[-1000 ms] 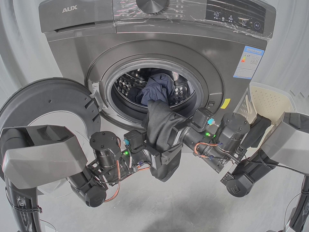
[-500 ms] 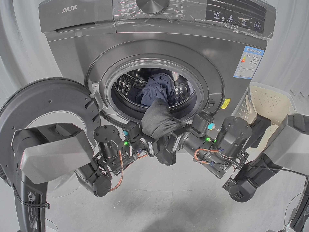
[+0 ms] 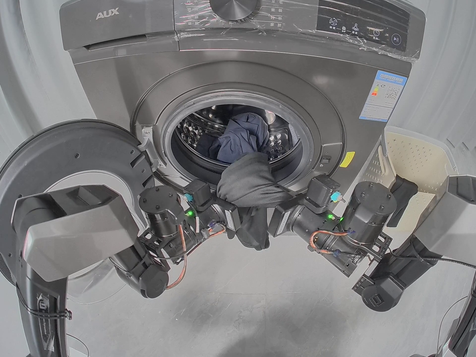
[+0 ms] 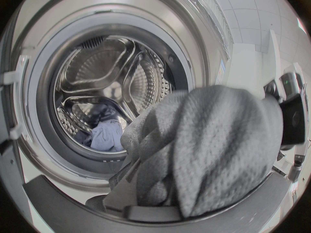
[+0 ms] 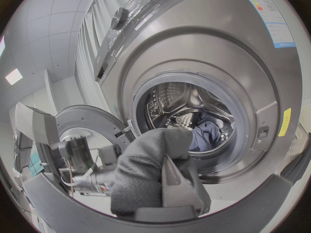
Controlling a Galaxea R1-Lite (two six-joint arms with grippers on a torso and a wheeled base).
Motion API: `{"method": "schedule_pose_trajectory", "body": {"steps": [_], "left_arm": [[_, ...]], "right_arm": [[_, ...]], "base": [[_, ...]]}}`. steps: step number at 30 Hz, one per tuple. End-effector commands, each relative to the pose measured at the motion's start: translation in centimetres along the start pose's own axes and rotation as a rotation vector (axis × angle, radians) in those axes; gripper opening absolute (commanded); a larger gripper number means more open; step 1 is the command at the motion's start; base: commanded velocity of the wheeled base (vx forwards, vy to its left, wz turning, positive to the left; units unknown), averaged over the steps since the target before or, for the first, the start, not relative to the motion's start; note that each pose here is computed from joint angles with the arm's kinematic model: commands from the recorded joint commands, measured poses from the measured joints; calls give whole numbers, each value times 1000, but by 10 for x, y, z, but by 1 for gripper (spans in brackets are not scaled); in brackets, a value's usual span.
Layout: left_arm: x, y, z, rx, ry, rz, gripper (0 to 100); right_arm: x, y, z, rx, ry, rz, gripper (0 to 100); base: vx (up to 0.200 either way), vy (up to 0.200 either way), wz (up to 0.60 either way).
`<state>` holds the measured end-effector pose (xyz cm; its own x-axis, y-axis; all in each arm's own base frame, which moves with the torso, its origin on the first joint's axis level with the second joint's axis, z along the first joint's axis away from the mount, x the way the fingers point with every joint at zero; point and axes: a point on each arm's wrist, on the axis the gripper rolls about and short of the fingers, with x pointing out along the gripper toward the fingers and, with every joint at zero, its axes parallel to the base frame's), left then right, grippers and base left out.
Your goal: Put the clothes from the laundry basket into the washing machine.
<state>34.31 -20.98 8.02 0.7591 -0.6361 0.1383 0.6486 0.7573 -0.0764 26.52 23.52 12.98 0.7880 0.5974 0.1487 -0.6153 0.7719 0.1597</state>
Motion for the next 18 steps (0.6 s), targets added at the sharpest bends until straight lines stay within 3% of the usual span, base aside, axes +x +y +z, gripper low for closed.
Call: {"method": "schedule_pose_trajectory", "body": {"steps": [1, 7, 8, 12, 18], "left_arm": [[-12, -3, 41, 8, -81, 13, 0], [-37, -16, 61, -3, -81, -7, 0], [-42, -20, 63, -5, -76, -14, 0], [-53, -22, 69, -3, -71, -17, 0], [-80, -27, 78, -9, -51, -6, 0]], "right_arm": [[-5, -17, -8, -1, 42, -55, 0], [1, -20, -20, -3, 58, -61, 0], [0, -18, -22, -2, 62, -54, 100], [-6, -13, -25, -4, 83, -32, 100], [-61, -6, -31, -43, 246, 73, 100]], "base": [[0, 0, 0], [0, 0, 0], [0, 0, 0], [0, 0, 0], [0, 0, 0]]}}
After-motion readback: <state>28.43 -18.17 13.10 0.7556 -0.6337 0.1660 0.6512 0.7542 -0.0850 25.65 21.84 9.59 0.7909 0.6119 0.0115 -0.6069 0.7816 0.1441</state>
